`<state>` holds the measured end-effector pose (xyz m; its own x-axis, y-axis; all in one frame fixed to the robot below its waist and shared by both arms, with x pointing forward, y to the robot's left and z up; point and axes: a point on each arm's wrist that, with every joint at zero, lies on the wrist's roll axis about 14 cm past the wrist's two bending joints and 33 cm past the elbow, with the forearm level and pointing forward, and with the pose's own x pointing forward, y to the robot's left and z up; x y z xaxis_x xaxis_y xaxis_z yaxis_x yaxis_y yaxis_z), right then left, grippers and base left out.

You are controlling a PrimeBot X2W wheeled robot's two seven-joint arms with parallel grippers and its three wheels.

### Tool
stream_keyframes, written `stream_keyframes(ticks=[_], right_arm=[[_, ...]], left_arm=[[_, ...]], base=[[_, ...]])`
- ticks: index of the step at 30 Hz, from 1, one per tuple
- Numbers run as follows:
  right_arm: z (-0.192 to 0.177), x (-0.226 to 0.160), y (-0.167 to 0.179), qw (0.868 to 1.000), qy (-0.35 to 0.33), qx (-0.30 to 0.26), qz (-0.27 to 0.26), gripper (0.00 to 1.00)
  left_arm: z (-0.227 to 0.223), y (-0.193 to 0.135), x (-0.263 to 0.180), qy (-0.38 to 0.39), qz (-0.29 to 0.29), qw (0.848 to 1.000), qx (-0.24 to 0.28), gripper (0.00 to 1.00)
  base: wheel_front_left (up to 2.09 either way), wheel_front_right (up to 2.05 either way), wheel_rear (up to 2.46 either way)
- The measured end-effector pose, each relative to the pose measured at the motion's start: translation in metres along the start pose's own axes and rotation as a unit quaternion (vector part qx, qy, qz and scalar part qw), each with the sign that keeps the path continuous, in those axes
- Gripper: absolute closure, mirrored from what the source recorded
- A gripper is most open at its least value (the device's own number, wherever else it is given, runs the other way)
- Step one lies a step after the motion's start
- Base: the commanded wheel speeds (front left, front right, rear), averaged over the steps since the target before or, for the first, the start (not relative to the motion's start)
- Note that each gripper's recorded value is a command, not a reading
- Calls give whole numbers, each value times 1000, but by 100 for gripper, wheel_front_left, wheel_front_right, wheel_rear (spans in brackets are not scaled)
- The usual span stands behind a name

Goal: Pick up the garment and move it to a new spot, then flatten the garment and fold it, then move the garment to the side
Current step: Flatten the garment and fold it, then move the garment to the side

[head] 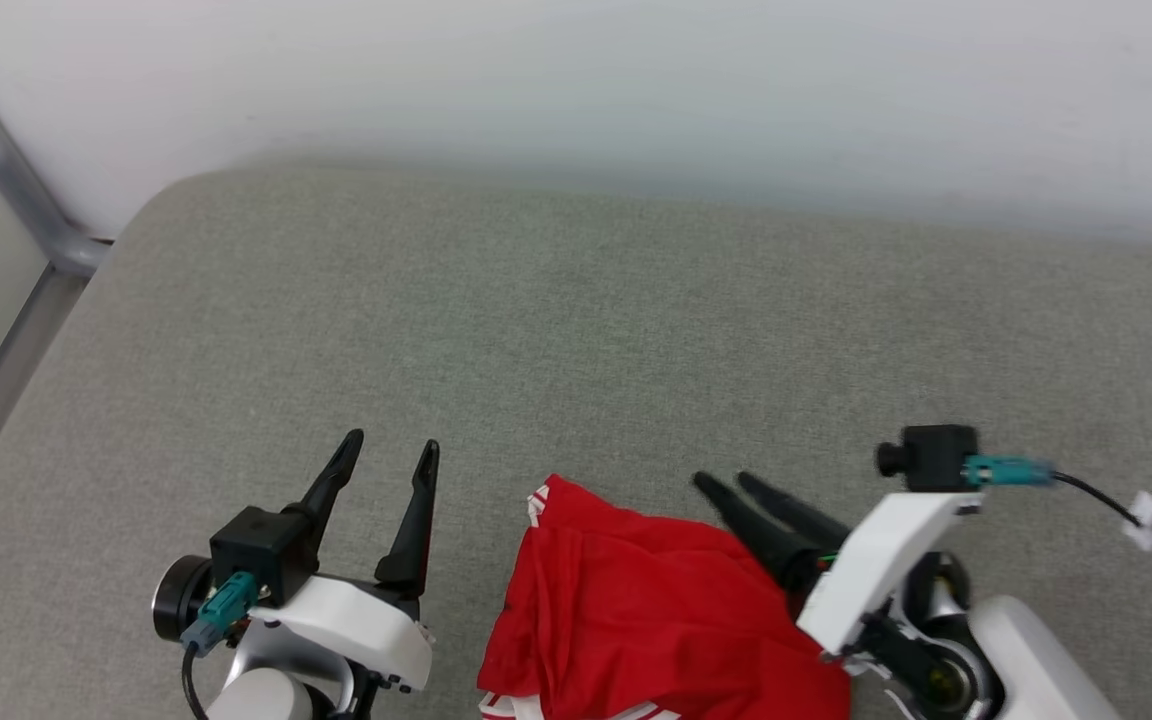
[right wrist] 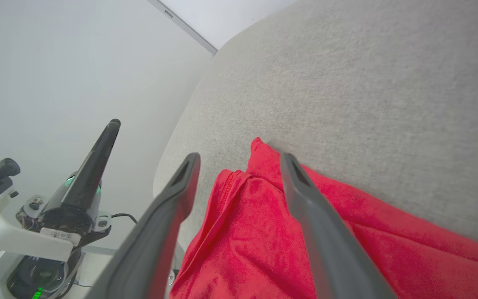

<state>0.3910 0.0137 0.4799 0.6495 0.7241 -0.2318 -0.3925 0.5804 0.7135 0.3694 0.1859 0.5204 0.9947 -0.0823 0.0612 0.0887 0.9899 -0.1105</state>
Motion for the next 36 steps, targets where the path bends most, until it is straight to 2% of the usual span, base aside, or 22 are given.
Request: stream_keyframes(ticks=[3,6,10,13,18,24,36], right_arm=[[25,-21,-23,996,-60,-47,-44,0],[50,-51,-53,983,-116,-98,-107,0],[79,-94,-76,953,-183,-164,-177,0],[93,-125,-83,926,-220,-213,-221,0],[109,-158,-69,883,-277,-283,-252,0],[99,-178,-58,868,-294,-297,-266,0],[88,-187,-52,868,-285,-297,-278,0]], left_arm=[[1,0,-2,-3,2,1000,0,0],[4,-1,-3,-7,3,1000,2,0],[7,-2,-6,-12,4,1000,2,0],[11,-2,-7,-18,7,1000,4,0],[15,0,-9,-25,14,1000,10,0],[13,-3,-16,-24,11,1000,13,0],[8,-5,-19,-20,13,1000,14,0]], base=[[0,0,0],[0,0,0],[0,0,0],[0,0,0],[0,0,0],[0,0,0],[0,0,0]])
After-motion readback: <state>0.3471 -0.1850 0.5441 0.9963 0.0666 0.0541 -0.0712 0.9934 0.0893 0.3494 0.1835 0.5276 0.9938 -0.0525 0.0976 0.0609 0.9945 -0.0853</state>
